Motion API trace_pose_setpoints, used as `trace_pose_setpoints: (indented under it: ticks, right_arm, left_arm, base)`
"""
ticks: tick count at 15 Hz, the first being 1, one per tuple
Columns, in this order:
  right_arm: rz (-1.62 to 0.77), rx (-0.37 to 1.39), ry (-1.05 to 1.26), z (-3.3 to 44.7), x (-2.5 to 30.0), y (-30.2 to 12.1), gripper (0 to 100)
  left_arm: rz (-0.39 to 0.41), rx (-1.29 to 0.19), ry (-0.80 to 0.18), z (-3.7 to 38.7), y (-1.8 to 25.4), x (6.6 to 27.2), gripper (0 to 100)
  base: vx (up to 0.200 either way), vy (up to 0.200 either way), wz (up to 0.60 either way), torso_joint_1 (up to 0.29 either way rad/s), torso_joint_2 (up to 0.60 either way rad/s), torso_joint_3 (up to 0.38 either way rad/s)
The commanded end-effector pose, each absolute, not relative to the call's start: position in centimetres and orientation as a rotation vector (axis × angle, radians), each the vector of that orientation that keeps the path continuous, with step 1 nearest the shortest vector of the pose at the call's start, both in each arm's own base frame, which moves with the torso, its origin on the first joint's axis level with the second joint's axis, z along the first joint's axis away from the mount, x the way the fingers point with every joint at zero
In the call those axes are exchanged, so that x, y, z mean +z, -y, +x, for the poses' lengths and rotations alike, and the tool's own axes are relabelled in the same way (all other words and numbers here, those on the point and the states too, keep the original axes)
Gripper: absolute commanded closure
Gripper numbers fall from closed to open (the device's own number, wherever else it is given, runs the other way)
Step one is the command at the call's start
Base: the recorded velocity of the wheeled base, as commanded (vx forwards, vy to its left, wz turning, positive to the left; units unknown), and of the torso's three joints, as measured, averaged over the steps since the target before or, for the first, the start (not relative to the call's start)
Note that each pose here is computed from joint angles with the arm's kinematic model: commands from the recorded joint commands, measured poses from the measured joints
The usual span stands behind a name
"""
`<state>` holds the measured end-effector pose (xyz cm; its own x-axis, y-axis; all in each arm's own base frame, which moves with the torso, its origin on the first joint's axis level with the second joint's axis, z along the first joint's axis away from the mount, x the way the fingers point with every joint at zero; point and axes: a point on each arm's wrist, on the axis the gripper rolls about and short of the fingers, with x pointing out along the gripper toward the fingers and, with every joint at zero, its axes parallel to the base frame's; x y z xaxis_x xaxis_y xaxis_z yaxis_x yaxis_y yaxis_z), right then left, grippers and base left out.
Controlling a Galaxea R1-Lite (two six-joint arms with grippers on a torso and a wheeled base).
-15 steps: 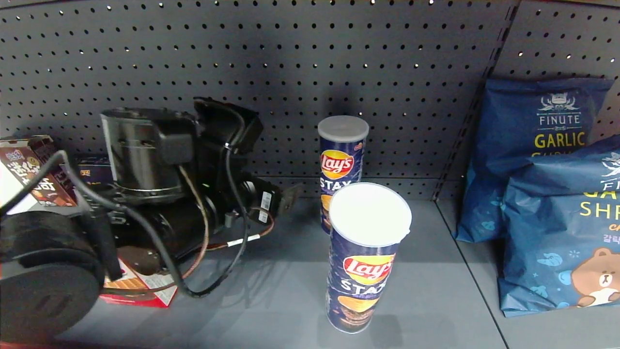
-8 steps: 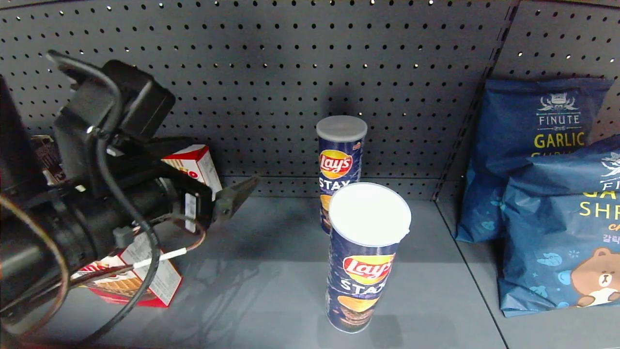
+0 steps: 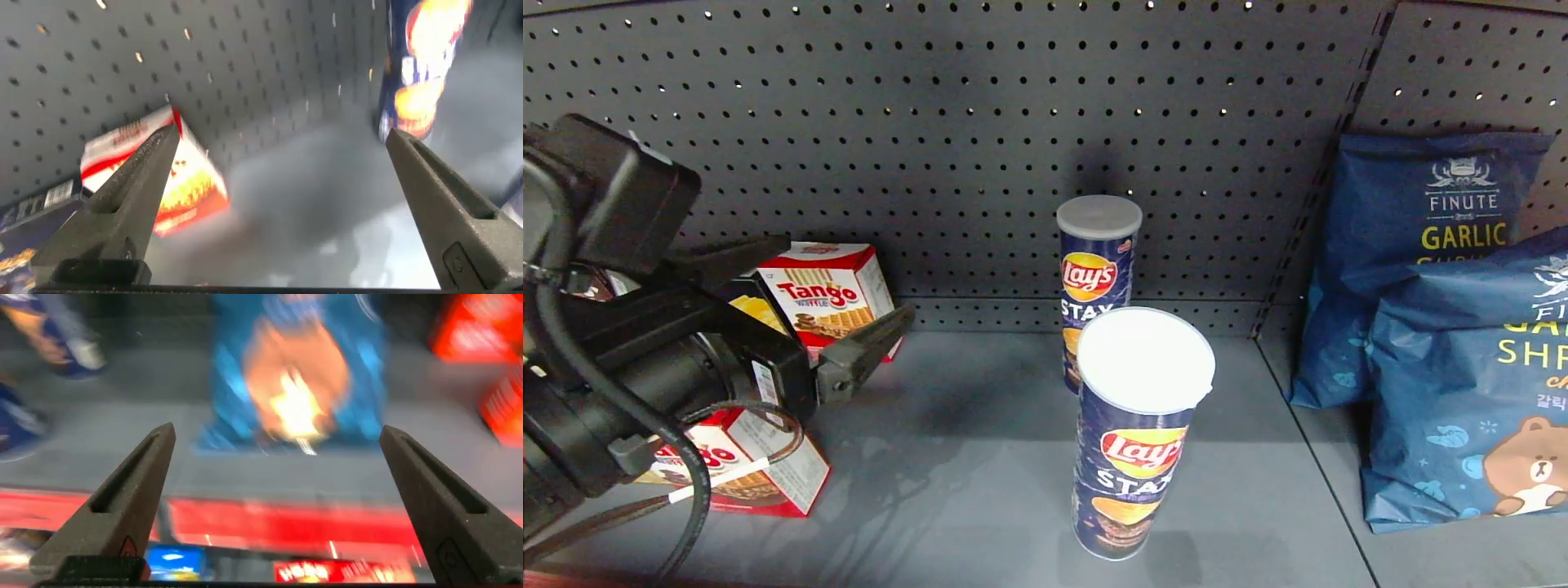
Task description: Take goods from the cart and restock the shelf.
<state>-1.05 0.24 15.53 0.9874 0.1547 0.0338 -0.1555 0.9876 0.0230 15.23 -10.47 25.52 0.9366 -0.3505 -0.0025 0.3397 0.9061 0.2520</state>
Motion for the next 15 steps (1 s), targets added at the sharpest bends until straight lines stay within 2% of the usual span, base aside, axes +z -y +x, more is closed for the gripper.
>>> trace_pose_setpoints:
  ticks: [1, 4, 8, 11, 15]
  right_arm:
    - [-0.054, 0.426, -0.157, 3.9, 18.6, -1.2, 0]
    - [-0.157, 0.601, -0.260, 6.9, 19.0, -3.6, 0]
    - [-0.190, 0.723, -0.297, 11.0, 20.5, -8.7, 0]
    - [-0.196, 0.692, -0.345, 13.3, 20.8, -11.3, 0]
    - [-0.170, 0.679, -0.372, 14.4, 19.7, -14.3, 0]
  left_arm:
    - [0.261, -0.359, 0.020, 15.7, 10.8, 25.0, 0]
    - [0.267, -0.359, 0.021, 15.7, 10.8, 25.0, 0]
    - [0.267, -0.337, 0.020, 15.8, 10.8, 25.0, 0]
    - [0.266, -0.331, 0.019, 15.8, 10.7, 25.0, 0]
    - [0.263, -0.316, 0.012, 15.9, 10.5, 24.9, 0]
  base:
    - [0.000, 0.000, 0.00, 0.000, 0.00, 0.000]
    - [0.000, 0.000, 0.00, 0.000, 0.00, 0.000]
    - [0.000, 0.000, 0.00, 0.000, 0.00, 0.000]
    - [0.000, 0.000, 0.00, 0.000, 0.00, 0.000]
    - [0.000, 0.000, 0.00, 0.000, 0.00, 0.000]
